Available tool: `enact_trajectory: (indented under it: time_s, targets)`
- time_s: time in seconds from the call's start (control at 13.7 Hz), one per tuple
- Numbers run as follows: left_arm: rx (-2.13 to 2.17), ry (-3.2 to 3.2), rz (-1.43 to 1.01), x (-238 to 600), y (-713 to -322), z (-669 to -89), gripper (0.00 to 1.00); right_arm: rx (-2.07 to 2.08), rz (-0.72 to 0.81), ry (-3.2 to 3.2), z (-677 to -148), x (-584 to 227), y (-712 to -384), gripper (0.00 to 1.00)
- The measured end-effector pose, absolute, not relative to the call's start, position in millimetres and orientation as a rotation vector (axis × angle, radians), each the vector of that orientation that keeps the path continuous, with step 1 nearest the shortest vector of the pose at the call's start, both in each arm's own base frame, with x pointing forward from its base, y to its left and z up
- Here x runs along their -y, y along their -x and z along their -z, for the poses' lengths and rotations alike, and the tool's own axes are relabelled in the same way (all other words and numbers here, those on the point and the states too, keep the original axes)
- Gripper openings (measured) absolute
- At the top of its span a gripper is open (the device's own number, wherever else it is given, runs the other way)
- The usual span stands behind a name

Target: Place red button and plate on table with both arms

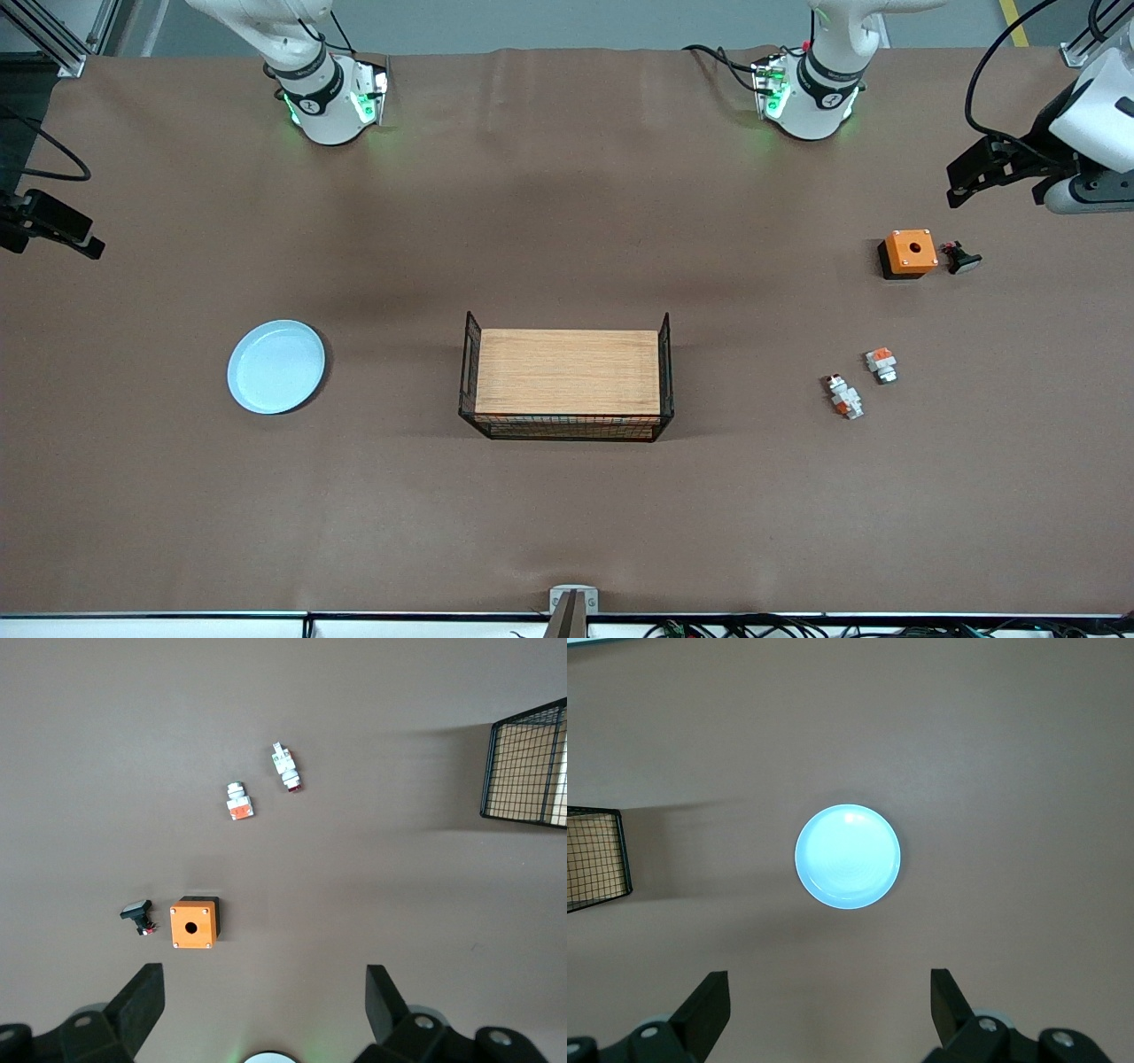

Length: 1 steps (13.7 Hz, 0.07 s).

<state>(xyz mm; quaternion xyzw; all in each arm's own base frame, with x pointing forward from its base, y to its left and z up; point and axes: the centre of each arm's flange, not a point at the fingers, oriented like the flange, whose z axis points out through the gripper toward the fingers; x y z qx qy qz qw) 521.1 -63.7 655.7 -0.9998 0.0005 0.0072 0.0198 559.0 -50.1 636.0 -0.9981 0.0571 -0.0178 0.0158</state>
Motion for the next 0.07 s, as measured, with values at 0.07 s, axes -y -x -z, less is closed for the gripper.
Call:
enact_trajectory:
  time_s: [0.07]
  targets:
    - [-0.001, 3.103, -0.015, 63.6, -521.0, -658.0, 1.00, -0.178, 0.048, 3.104, -633.3, 50.3, -560.6, 1.00]
